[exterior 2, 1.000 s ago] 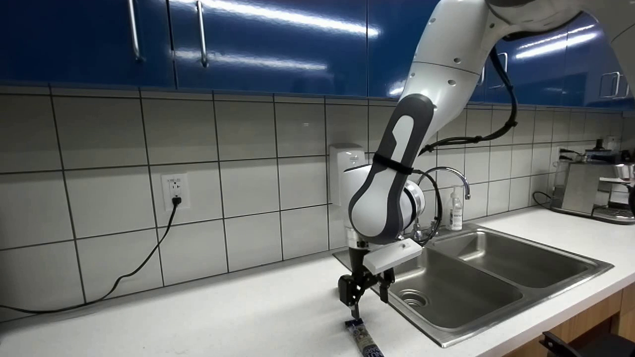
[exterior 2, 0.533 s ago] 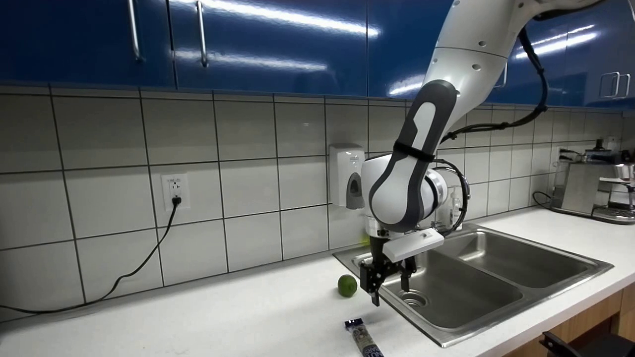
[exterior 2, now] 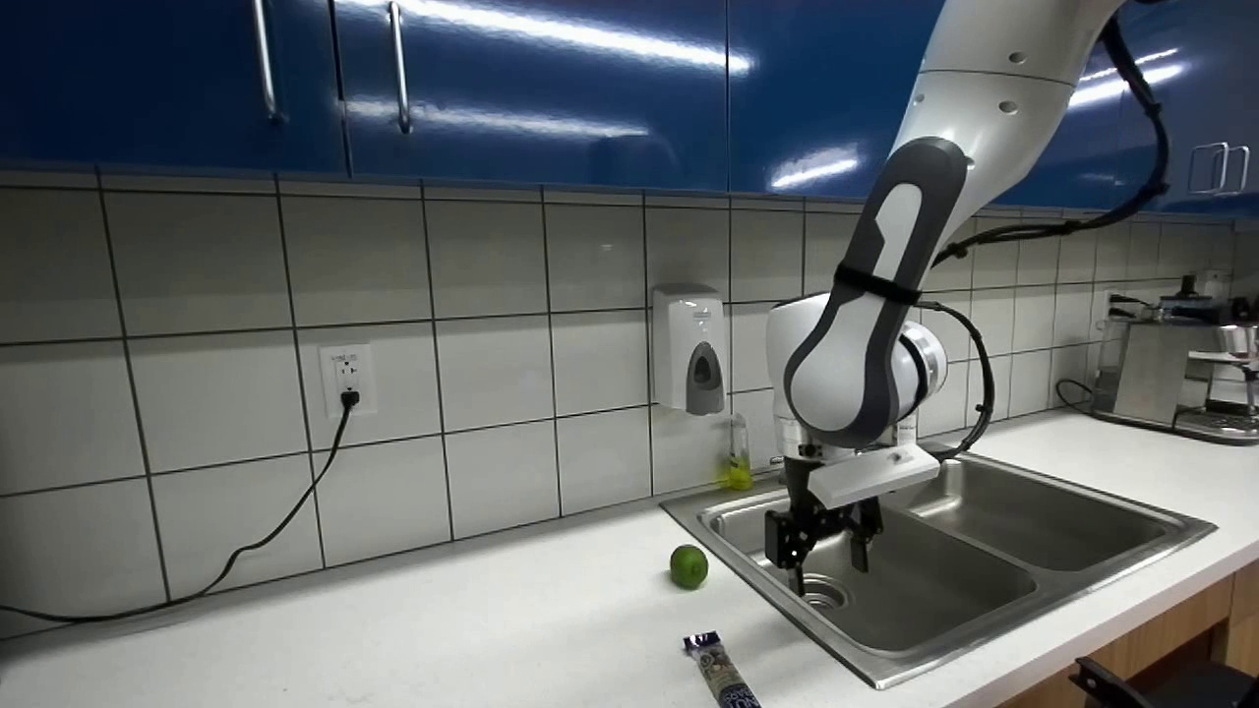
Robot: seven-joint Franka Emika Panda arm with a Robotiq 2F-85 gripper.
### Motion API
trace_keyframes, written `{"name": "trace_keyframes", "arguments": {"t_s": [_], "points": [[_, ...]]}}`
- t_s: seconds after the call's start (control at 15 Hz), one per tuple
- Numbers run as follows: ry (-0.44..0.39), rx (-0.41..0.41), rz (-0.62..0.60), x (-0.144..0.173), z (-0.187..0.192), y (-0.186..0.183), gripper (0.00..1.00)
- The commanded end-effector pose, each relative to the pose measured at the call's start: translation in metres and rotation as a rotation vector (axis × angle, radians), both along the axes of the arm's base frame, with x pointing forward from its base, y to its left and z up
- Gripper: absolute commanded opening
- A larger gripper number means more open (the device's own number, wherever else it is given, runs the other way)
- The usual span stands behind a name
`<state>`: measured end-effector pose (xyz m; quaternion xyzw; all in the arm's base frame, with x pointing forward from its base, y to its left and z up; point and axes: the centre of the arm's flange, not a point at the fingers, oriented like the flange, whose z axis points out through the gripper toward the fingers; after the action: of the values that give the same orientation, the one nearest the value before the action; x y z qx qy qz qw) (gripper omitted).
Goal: Remove the snack bar from the sink and place it on the counter top
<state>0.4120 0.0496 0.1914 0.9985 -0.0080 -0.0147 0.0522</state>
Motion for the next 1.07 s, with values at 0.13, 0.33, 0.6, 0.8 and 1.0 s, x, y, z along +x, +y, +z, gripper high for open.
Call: {"name": "trace_keyframes", "arguments": {"t_s": [0.13, 0.33, 0.6, 0.8, 1.0], "points": [[-0.013, -0.021, -0.071, -0.031, 0.015, -0.018, 1.0], [0.0, -0.018, -0.063, -0.022, 0.004, -0.017, 1.0], [-0.005, -0.022, -0.078, -0.027, 0.007, -0.019, 1.0], [-0.005, -0.022, -0.079, -0.027, 0.007, -0.019, 1.0], [-0.005, -0.022, -0.079, -0.027, 0.007, -0.019, 1.0]]}}
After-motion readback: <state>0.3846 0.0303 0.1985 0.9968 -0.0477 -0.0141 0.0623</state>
